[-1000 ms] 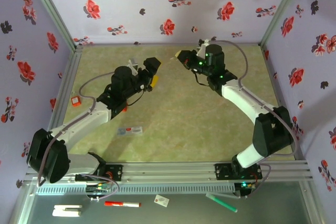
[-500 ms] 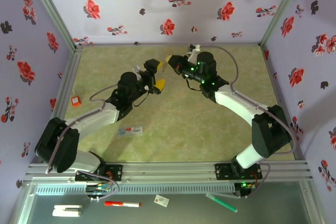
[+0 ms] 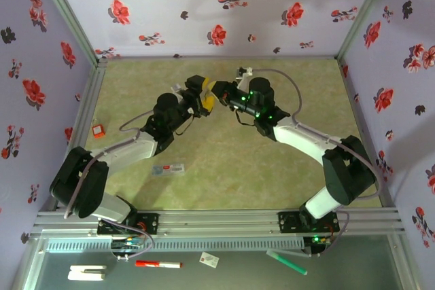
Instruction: Unlock with the key
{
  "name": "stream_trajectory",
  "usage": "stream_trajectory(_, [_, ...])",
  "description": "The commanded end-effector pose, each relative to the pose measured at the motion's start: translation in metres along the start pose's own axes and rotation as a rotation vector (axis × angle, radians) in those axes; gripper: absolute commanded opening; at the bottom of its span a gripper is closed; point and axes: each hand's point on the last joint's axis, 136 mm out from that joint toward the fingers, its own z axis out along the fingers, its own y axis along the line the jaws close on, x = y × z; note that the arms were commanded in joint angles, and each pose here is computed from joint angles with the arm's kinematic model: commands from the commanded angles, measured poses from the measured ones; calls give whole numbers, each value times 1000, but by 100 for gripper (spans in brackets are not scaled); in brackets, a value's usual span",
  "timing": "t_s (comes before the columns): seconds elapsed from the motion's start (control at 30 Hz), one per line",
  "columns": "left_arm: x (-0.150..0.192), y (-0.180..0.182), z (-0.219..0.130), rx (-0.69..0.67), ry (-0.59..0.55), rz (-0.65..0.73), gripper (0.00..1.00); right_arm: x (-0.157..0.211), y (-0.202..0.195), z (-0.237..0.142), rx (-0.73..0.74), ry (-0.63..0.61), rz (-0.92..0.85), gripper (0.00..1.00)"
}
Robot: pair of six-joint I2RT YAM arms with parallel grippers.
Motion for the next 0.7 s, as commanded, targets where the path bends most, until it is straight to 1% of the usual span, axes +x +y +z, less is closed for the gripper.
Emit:
stream_trajectory(0.0, [-4,-23,-5,69,-20,21,75,2,7,-7,-22,-15,-7,0])
stream_trajectory(0.1, [-6,-26,-7,74,-23,26,67,4,3,-10,-20,-14,-6,0])
stream_trajectory(0.27, [-10,-23,-10,53,-36,45,60,6,5,-13,-29,-11,-20,0])
stream_trajectory(0.47, [-13,-23,-14,34,-48,74,44,8,3,-13,-21,-4,-34,0])
stream_trajectory(0.67, [-20,-19,-20,11,-67,92,35,8,2,-13,-13,1,-41,0])
